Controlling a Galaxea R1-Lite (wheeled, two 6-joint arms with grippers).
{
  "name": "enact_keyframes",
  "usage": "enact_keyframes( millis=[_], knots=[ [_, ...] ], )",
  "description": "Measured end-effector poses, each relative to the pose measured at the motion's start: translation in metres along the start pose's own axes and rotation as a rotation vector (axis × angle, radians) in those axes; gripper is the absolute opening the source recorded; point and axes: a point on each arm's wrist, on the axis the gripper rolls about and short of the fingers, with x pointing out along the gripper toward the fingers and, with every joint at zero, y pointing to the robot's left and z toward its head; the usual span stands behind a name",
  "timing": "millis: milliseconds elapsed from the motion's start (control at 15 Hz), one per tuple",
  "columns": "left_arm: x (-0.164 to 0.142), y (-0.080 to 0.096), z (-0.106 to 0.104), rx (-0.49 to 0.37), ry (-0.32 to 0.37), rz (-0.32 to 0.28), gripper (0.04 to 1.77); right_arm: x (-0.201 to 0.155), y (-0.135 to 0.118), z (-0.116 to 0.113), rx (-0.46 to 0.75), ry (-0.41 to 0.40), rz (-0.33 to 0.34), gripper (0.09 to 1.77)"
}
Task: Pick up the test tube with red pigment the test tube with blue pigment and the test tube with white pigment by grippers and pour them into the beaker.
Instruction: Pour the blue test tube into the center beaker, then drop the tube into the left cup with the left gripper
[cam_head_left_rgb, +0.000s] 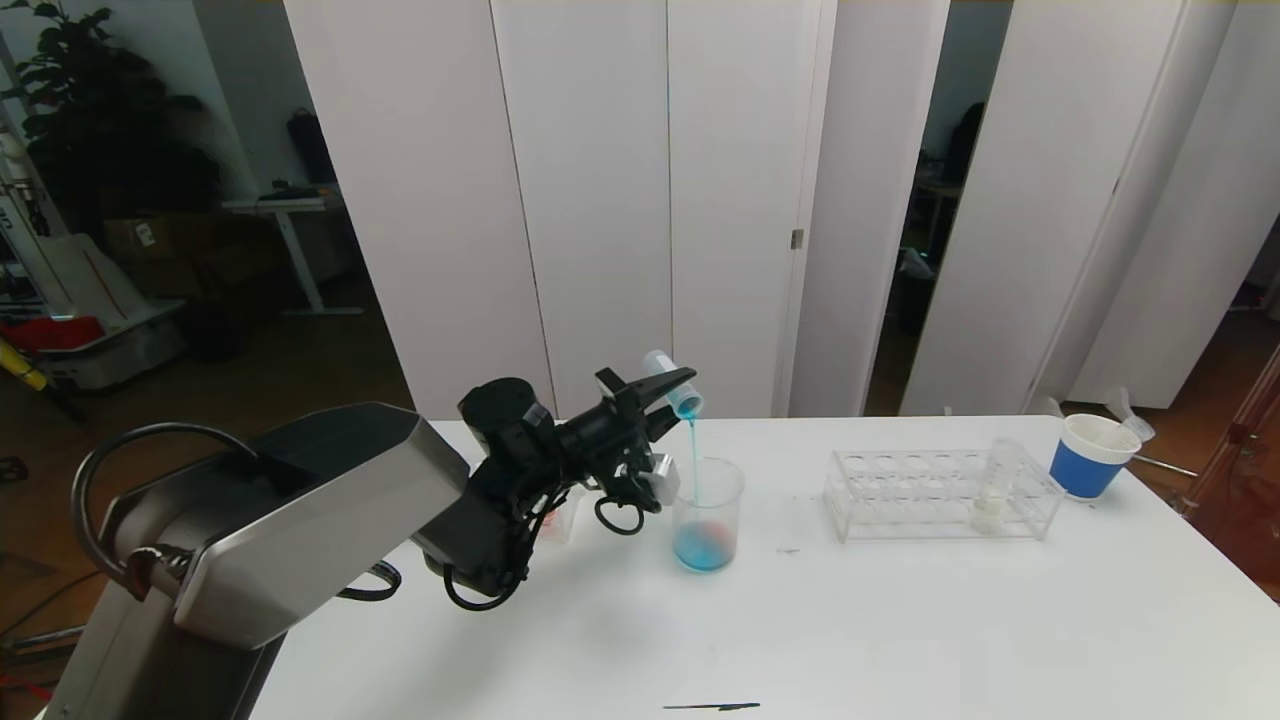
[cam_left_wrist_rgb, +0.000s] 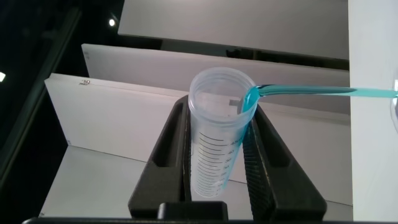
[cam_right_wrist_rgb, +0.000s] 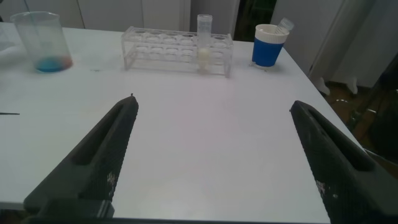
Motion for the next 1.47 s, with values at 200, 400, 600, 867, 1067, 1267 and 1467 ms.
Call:
enact_keyframes(
  millis=[200,400,600,867,1067,1267,1467],
  knots=[
    [-0.0001,0.0017,0.0000,0.018,0.002,0.001,0.57,0.0000,0.0000,0.0000,0.000,0.000,0.000,1.75],
    [-0.0011,0.0044,-0.0017,0.043,0.007,0.003,0.57,0.0000,0.0000,0.0000,0.000,0.000,0.000,1.75],
    [-0.0015,0.0061,-0.0025,0.051,0.010,0.004,0.57,0.0000,0.0000,0.0000,0.000,0.000,0.000,1.75],
    [-0.0014,0.0065,-0.0030,0.052,0.011,0.005,0.57,0.0000,0.0000,0.0000,0.000,0.000,0.000,1.75],
    [-0.0014,0.0068,-0.0032,0.053,0.011,0.007,0.57,0.0000,0.0000,0.0000,0.000,0.000,0.000,1.75],
    [-0.0019,0.0068,-0.0036,0.054,0.012,0.006,0.57,0.0000,0.0000,0.0000,0.000,0.000,0.000,1.75],
    [-0.0024,0.0072,-0.0038,0.053,0.014,0.005,0.57,0.0000,0.0000,0.0000,0.000,0.000,0.000,1.75]
  ],
)
